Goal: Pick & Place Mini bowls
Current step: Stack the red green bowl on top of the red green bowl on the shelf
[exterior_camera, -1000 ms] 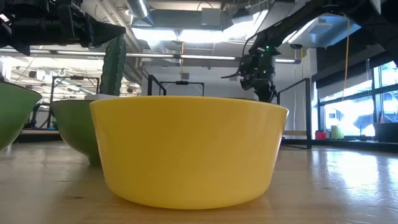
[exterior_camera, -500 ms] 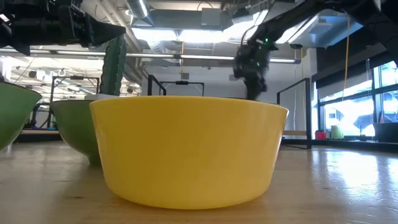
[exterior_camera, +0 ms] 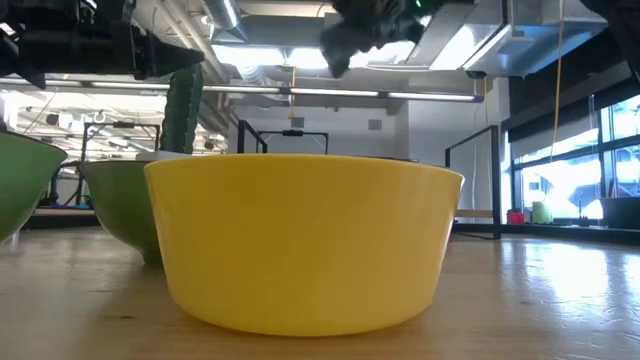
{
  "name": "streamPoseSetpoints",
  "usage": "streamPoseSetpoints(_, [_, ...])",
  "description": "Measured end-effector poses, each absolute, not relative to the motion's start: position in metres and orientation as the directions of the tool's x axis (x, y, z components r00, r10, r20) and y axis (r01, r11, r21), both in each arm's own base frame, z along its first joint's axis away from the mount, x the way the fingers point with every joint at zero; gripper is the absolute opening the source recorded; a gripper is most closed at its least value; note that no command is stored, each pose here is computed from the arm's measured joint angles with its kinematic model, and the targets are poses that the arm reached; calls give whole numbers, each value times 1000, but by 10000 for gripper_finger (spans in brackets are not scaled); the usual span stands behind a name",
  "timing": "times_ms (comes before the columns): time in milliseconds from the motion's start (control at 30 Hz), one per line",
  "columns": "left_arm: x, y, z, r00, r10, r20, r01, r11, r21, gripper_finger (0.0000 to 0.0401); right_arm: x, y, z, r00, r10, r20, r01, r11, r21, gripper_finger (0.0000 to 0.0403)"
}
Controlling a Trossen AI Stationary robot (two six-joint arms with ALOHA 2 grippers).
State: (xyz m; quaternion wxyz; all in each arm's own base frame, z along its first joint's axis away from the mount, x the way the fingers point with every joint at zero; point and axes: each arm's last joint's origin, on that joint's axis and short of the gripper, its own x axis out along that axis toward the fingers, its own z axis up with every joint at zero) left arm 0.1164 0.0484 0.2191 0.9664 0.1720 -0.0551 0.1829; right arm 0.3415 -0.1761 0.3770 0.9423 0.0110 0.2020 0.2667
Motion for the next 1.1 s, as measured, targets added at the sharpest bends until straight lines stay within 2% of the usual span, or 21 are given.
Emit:
streamPoseSetpoints(100, [117, 49, 216, 932, 337, 135, -363, 876, 319, 3, 358, -130, 371, 687, 603, -405, -631, 772, 80, 8])
streamPoseSetpoints(233, [119, 49, 211, 940, 332, 83, -341, 886, 314, 3, 373, -85, 357, 636, 624, -454, -690, 723, 28, 7])
streamPoseSetpoints(333, [119, 49, 210, 947, 312, 73, -319, 898, 302, 3, 376, -70, 342, 596, 651, -470, -725, 688, 33, 4])
streamPoseSetpoints(533, [120, 49, 209, 950, 305, 65, -311, 910, 274, 3, 372, -56, 309, 565, 657, -499, -721, 687, 89, 3])
streamPoseSetpoints(700, [120, 49, 208, 951, 305, 55, -309, 923, 229, 3, 341, -45, 313, 635, 572, -519, -657, 753, 26, 2])
streamPoseSetpoints(800, [120, 49, 207, 951, 304, 45, -307, 926, 221, 3, 312, -37, 330, 730, 505, -460, -594, 802, -62, 2])
streamPoseSetpoints(933, [120, 49, 206, 948, 316, 41, -317, 923, 220, 3, 263, -25, 347, 813, 501, -295, -559, 815, -156, 1])
streamPoseSetpoints(1100, [120, 49, 206, 946, 320, 41, -321, 921, 220, 3, 212, -20, 335, 876, 477, -79, -481, 843, -243, 4])
